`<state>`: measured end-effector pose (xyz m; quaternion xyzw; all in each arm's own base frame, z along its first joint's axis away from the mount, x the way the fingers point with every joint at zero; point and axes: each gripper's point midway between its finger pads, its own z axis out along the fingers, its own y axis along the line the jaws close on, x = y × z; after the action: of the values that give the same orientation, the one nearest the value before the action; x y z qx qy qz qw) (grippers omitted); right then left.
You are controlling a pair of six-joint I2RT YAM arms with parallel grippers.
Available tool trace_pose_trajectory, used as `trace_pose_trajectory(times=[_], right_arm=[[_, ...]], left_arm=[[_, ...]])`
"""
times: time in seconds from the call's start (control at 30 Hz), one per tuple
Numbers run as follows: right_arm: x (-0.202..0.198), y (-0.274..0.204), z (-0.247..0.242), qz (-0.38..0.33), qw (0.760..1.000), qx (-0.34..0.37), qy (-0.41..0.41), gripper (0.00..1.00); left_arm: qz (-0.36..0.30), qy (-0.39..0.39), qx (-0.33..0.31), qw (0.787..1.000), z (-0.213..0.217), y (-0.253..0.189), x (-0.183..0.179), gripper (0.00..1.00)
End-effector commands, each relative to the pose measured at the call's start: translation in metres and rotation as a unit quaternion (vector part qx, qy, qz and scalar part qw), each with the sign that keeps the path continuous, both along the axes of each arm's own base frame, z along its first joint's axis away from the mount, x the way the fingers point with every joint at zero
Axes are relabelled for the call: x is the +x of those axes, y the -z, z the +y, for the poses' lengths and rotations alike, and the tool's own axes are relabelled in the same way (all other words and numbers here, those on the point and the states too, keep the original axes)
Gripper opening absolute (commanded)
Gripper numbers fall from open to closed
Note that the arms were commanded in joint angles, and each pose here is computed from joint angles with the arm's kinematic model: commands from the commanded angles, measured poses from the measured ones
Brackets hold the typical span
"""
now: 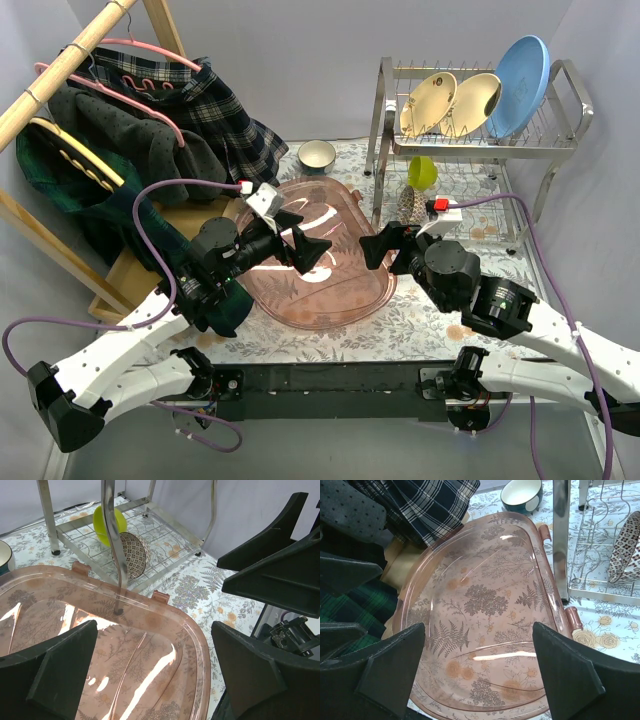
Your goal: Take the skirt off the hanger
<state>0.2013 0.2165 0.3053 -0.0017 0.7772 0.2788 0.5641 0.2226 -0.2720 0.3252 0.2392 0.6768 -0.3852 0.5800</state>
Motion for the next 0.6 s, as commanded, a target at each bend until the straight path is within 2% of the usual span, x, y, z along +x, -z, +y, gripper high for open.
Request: trace_pose_trajectory(times=[0.0,0.1,0.23,0.27,0.3,0.33,0.37,0.47,0.5,0.53,0.57], right_arm=[[0.002,-0.029,-0.005,-0.025,0.999,0.033,0.009,0.96],[0.002,-0.025,-0.008,-0.021,0.999,0.029,0.016,0.97],[0.000,-0.025,-0.012,-0.019,0.999,0.033,0.018,0.97],[0.000,-0.026,-0.014,-0.020,0.999,0.032,0.019,0.97],[-0.001,-0.027,-0.016,-0.020,0.999,0.034,0.020,0.97],[-0.002,-0.028,-0.017,-0.022,0.999,0.033,0.017,0.97],[-0.003,-0.031,-0.018,-0.024,0.999,0.038,0.015,0.97],[-0.006,-0.039,-0.015,-0.052,0.998,0.023,-0.013,0.94],[-0.008,-0.054,-0.009,-0.084,0.995,0.032,-0.035,0.92],[-0.016,-0.064,0.004,-0.128,0.987,0.009,-0.092,0.91],[-0.016,-0.068,0.012,-0.136,0.985,0.015,-0.102,0.90]], left_arm=[[-0.010,-0.006,0.000,1.000,0.002,-0.003,0.001,0.98],[-0.010,-0.012,0.003,1.000,0.003,-0.003,0.003,0.98],[-0.009,-0.060,0.006,0.998,0.011,-0.003,0.019,0.98],[-0.017,-0.085,-0.006,0.996,0.016,-0.025,0.026,0.98],[-0.005,-0.093,0.007,0.996,0.014,-0.023,0.031,0.98],[-0.009,-0.105,-0.001,0.994,0.016,-0.039,0.035,0.98],[-0.026,-0.136,-0.026,0.990,0.024,-0.076,0.042,0.98],[-0.025,-0.193,-0.017,0.981,0.035,-0.109,0.061,0.98],[-0.041,-0.231,-0.036,0.971,0.055,-0.154,0.060,0.98],[-0.041,-0.245,-0.014,0.969,0.052,-0.156,0.071,0.98],[-0.050,-0.257,-0.018,0.965,0.059,-0.175,0.070,0.98]])
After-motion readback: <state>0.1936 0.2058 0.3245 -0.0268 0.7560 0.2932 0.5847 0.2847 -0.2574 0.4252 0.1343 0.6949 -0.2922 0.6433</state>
